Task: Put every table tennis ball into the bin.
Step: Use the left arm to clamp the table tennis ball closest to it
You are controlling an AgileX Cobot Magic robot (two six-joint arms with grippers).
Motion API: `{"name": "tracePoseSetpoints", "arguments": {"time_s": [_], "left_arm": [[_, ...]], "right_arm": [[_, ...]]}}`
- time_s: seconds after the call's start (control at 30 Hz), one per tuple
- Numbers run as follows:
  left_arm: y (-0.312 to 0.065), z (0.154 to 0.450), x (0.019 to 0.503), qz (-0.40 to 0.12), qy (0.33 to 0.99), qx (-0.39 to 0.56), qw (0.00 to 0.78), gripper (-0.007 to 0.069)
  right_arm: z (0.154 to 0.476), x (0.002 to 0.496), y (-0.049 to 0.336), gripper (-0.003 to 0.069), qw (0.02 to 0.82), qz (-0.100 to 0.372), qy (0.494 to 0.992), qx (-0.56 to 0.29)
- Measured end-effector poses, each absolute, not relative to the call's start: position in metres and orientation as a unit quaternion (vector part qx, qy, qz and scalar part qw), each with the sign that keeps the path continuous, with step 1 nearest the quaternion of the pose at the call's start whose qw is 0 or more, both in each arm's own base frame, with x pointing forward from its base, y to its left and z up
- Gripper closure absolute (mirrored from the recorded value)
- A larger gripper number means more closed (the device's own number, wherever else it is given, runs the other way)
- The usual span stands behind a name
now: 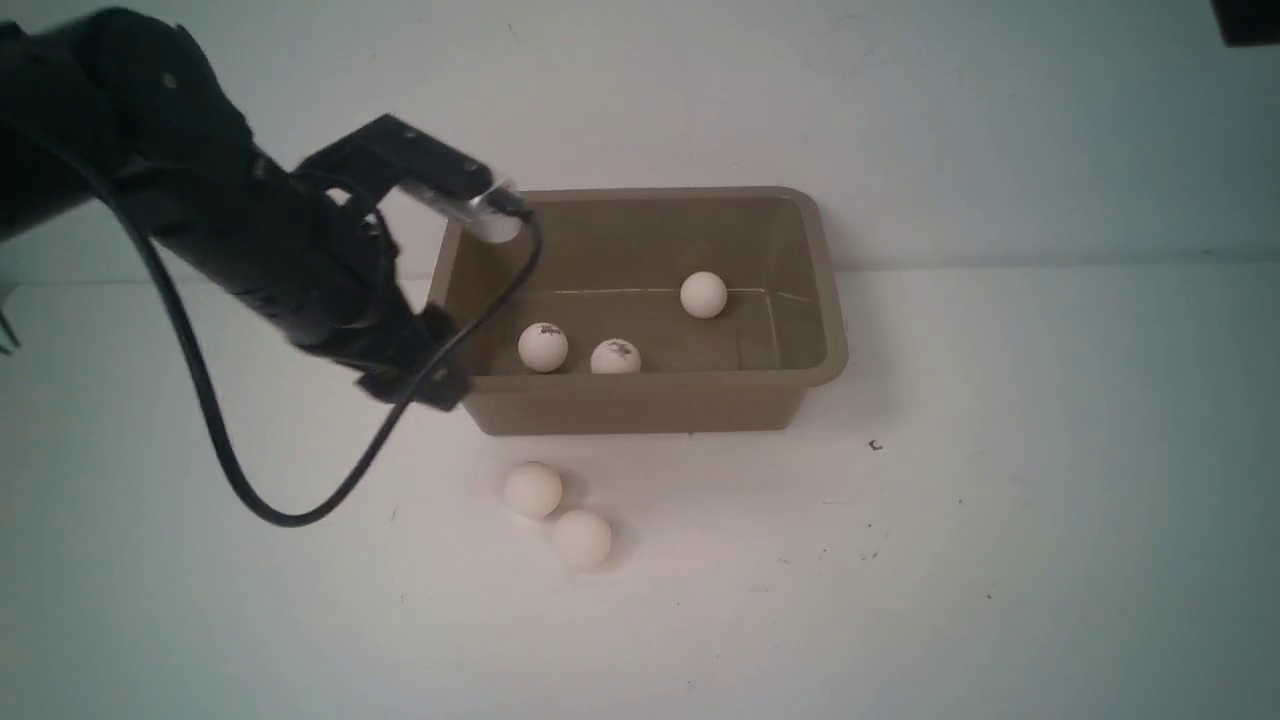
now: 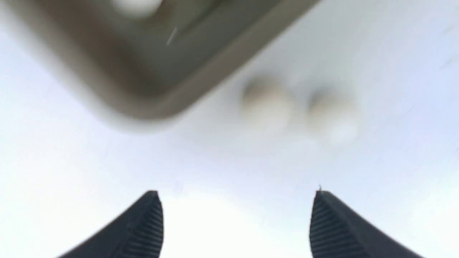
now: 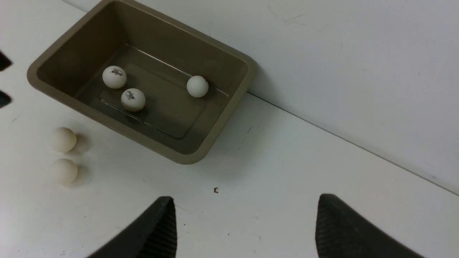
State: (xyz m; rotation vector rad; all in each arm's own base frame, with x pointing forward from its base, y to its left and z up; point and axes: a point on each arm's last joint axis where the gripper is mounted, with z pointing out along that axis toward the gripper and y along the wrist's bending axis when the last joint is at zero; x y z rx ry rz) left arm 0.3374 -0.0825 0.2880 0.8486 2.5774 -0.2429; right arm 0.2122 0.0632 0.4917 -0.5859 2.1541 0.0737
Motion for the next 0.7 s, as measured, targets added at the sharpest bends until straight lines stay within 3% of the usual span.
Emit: {"name": "tracePoseSetpoints", "arguments": {"time_s": [0.2,0.4,0.7], "left_arm": [[-0.082,0.293,0.325,-0.120,0.958,0.206,0.158,0.0133],[-0.090,0.292,0.325,-0.167,0.959,0.155,0.168,0.0145],[-0.121,0.249,0.311,-0.163,0.959,0.142,0.185,0.0199]], "right_arm": [[0.492,0.212,0.064,0.0185,0.439,0.033,0.867,-0.236],[0.492,0.211,0.065,0.0185,0.438,0.043,0.866,-0.237],[0.492,0.211,0.066,0.0185,0.438,0.046,0.866,-0.237]]}}
